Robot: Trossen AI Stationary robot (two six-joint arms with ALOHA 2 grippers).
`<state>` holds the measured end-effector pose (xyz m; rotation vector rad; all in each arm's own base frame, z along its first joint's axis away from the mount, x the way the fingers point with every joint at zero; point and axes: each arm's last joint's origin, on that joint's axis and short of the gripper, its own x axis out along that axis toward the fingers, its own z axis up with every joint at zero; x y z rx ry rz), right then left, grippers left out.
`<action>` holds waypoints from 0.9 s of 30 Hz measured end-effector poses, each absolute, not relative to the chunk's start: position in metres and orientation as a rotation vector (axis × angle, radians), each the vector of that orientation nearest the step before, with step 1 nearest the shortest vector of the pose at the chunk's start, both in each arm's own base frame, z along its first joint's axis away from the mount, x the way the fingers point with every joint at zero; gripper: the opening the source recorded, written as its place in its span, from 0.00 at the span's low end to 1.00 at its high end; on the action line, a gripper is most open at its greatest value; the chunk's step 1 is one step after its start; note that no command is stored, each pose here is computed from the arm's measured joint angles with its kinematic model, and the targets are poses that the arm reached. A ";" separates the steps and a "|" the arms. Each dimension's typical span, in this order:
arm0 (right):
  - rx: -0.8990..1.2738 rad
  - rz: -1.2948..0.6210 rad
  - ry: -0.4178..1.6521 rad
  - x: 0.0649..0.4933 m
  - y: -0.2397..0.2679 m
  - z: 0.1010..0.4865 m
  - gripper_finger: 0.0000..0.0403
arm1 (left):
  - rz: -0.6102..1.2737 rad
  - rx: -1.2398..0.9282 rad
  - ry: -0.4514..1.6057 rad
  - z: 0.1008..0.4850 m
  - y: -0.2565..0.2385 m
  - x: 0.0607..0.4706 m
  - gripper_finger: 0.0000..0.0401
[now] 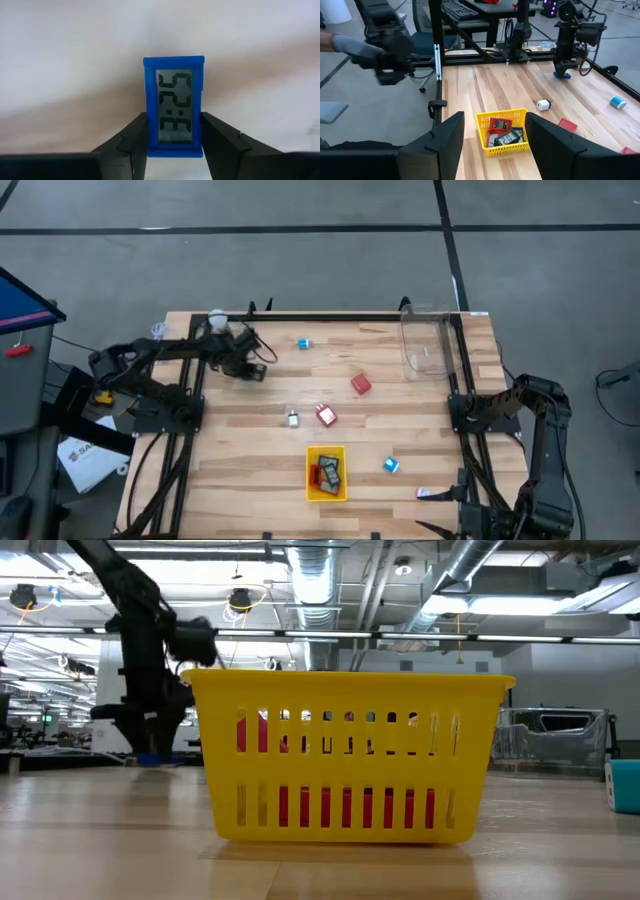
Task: Pick & Place Office items
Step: Put the blue digital timer into the yellow bin
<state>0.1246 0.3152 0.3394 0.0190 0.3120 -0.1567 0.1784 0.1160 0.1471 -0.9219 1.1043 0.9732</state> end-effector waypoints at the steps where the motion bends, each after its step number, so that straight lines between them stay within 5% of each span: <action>1: 0.020 -0.157 0.312 0.125 0.315 0.339 0.50 | 0.941 -0.912 1.100 0.149 0.107 0.184 0.36; 17: 0.021 -0.187 0.308 0.134 0.311 0.340 0.50 | 0.171 -0.886 0.592 0.194 -0.065 0.259 0.36; 27: 0.020 -0.213 0.275 0.137 0.307 0.343 0.50 | 0.009 -0.719 0.485 0.205 -0.132 0.285 0.36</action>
